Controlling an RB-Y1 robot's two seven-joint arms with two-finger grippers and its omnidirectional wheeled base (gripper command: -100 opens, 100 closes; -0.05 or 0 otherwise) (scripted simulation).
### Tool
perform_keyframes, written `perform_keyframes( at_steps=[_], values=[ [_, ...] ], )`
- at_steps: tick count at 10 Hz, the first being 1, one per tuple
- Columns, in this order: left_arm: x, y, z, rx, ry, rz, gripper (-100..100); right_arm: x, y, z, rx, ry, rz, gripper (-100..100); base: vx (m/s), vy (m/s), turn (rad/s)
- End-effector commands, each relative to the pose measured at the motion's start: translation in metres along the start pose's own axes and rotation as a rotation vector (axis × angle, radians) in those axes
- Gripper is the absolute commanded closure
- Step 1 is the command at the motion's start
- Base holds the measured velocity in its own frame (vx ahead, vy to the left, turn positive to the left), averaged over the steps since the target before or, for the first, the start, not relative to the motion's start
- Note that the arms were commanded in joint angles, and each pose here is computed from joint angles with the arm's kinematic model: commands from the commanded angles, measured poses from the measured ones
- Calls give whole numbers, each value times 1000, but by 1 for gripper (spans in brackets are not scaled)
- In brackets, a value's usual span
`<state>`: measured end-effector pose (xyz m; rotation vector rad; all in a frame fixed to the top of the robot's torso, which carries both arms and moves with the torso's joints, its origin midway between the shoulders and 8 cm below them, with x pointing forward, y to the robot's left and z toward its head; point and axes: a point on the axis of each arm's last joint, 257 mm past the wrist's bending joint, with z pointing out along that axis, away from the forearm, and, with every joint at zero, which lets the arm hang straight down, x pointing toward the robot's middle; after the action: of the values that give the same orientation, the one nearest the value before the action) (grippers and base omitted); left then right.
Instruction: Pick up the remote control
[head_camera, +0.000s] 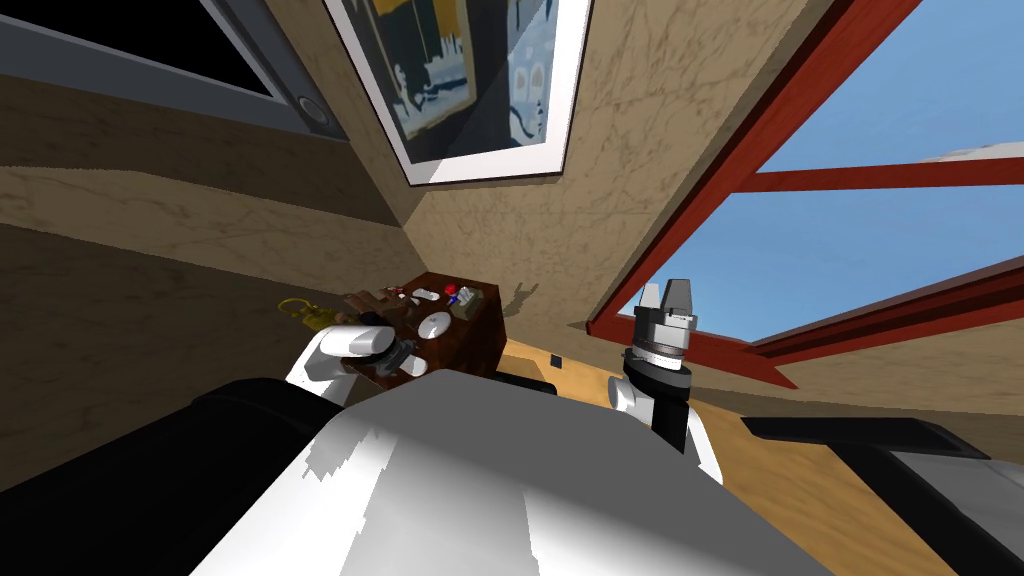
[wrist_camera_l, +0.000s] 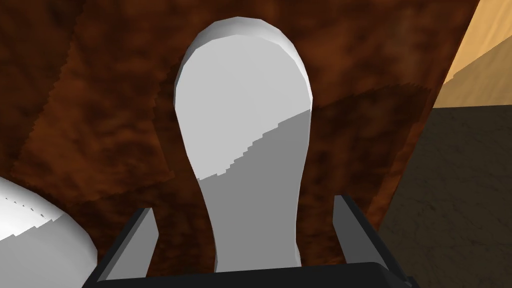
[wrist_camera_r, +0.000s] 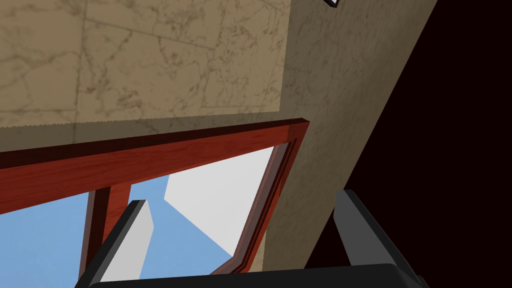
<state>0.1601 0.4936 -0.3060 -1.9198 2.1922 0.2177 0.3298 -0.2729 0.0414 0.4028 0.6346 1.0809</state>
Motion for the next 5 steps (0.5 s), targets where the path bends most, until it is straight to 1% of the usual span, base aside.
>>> perform_keyframes(
  at_steps=[1,2,3,4,5],
  values=[
    [-2,-2,9,1,-1,-5,-100,0,0,0,0,0,0,0,-27,4,-31],
    [-2,-3,14,1,-2,-7,-100,0,0,0,0,0,0,0,-26,3,-26],
    [-2,-1,11,-1,-1,-6,-100,0,0,0,0,0,0,0,-12,2,-5],
    [-2,-2,12,1,-1,-6,100,0,0,0,0,0,0,0,0,0,0],
    [-2,-1,12,-1,-1,-6,100,0,0,0,0,0,0,0,0,0,0]
  ],
)
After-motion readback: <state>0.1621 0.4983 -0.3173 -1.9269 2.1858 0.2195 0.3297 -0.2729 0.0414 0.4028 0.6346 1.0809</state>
